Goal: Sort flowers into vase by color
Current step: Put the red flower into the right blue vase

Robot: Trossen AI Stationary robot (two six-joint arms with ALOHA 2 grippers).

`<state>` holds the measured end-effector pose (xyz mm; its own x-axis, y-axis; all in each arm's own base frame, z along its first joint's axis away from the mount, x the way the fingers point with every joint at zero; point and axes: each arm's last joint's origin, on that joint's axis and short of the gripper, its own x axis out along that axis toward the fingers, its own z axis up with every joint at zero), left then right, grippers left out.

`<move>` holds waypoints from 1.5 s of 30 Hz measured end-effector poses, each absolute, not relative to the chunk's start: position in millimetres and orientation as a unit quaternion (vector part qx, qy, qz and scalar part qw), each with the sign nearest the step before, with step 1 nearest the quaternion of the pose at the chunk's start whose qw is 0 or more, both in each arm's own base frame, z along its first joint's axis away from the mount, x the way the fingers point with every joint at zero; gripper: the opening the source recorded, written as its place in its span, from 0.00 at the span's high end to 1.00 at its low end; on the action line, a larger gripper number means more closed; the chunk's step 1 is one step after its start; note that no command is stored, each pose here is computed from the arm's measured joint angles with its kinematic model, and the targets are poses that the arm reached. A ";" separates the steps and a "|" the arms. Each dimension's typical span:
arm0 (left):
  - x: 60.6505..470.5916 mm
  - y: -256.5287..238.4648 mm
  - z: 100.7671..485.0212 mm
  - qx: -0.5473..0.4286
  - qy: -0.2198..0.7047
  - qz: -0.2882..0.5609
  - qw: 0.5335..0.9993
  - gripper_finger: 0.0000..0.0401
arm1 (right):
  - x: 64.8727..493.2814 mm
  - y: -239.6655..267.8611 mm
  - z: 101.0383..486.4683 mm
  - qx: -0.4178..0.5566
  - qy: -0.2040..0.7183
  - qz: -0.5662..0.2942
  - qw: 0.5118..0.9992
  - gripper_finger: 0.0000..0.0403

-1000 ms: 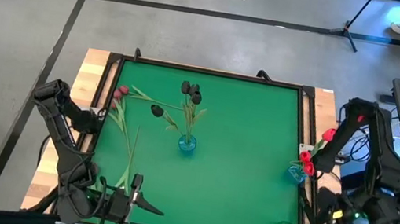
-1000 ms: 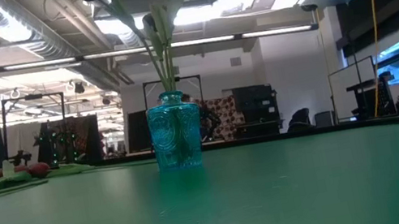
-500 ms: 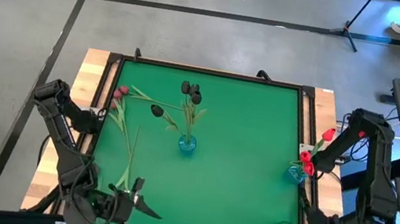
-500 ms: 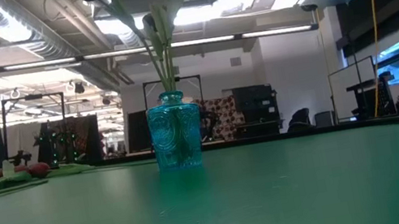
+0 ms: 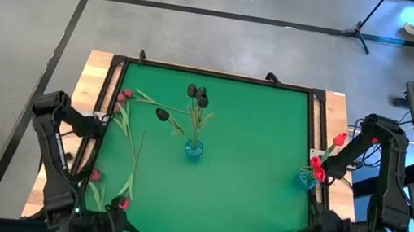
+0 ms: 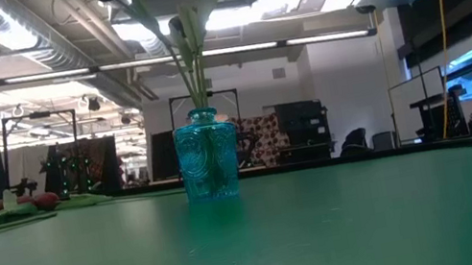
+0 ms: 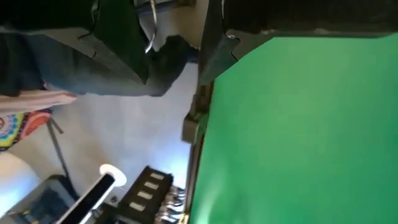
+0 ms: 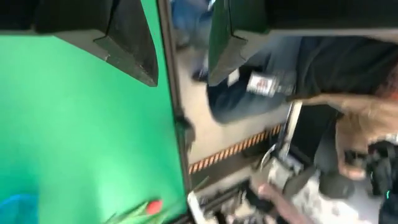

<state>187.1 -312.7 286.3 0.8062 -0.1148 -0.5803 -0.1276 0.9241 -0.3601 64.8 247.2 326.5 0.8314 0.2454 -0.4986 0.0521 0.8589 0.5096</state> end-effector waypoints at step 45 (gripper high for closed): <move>210.1 -194.1 162.1 -0.234 0.582 0.432 0.648 0.64 | 170.0 238.5 305.8 0.245 0.362 0.020 0.899 0.65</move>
